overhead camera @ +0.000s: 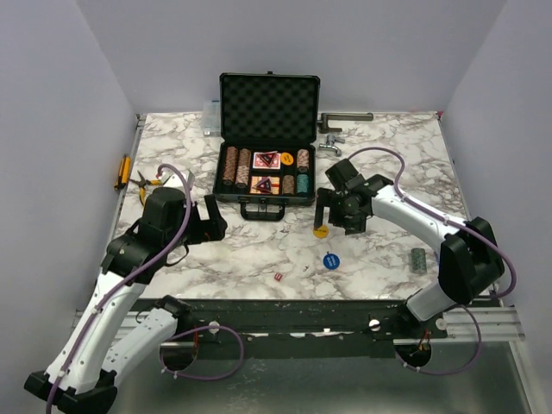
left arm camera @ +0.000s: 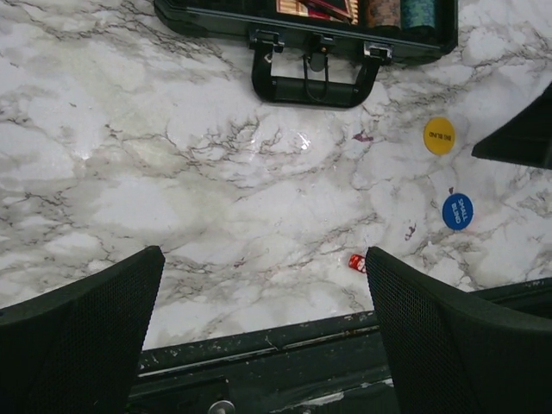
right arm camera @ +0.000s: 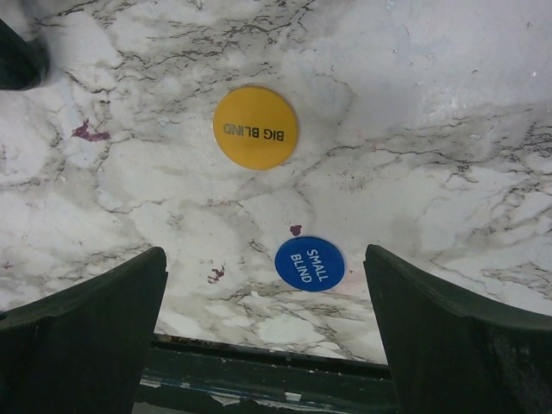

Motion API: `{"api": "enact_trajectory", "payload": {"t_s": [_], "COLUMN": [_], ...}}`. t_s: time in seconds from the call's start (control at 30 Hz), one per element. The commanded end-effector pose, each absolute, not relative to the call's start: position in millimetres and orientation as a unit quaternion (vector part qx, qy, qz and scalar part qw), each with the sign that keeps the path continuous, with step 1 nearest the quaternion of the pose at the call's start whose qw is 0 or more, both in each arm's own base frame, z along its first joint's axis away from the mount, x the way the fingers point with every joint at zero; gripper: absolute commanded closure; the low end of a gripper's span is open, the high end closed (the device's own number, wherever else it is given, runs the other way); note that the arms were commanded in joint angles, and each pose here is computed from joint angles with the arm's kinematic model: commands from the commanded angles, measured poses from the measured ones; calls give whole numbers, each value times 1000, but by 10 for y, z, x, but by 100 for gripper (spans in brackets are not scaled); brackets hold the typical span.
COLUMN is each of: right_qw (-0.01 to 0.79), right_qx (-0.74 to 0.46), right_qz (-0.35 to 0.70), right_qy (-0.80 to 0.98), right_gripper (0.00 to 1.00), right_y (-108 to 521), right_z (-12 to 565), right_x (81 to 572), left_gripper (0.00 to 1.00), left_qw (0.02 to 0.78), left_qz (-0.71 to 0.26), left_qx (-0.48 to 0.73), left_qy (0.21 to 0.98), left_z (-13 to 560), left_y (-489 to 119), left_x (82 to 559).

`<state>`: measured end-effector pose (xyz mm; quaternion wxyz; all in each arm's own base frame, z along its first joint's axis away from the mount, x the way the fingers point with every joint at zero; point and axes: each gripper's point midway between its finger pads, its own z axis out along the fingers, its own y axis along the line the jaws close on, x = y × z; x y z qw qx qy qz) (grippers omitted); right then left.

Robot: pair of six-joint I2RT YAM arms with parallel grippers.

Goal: Pack up texas hold em set

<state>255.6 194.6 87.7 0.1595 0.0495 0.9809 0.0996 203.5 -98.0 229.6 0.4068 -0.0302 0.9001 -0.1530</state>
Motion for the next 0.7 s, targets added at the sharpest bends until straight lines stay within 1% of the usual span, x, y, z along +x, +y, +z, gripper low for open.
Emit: {"api": "enact_trajectory", "payload": {"t_s": [0.0,0.07,0.17,0.27,0.4,0.5,0.67], "right_qw": [160,160,152,150,155,160,171], "right_qx": [53,59,63,67,72,77,84], "right_qz": [108,100,93,81,72,74,72], "right_qy": [980,980,982,983,983,981,979], "right_gripper": [0,0,1,1,1,1,2], "right_y": [2067,2045,2009,1931,1815,1753,1622], "right_z": [872,849,813,788,815,847,953], "right_x": [2644,2640,2588,2520,2415,2338,2203], "left_gripper": [2,2,11,17,20,20,26], "left_qw": [397,373,327,293,273,260,228], "left_qz": [-233,-258,-277,-286,-287,-268,-245], "left_qx": [-7,-9,-23,-23,12,48,87], "left_qy": [888,891,903,912,918,927,938], "left_z": [2254,2188,2035,1866,1751,1651,1449], "left_y": [-1179,-1269,-1375,-1478,-1648,-1791,-2074], "left_x": [1799,1731,1679,1644,1614,1601,1611]}}
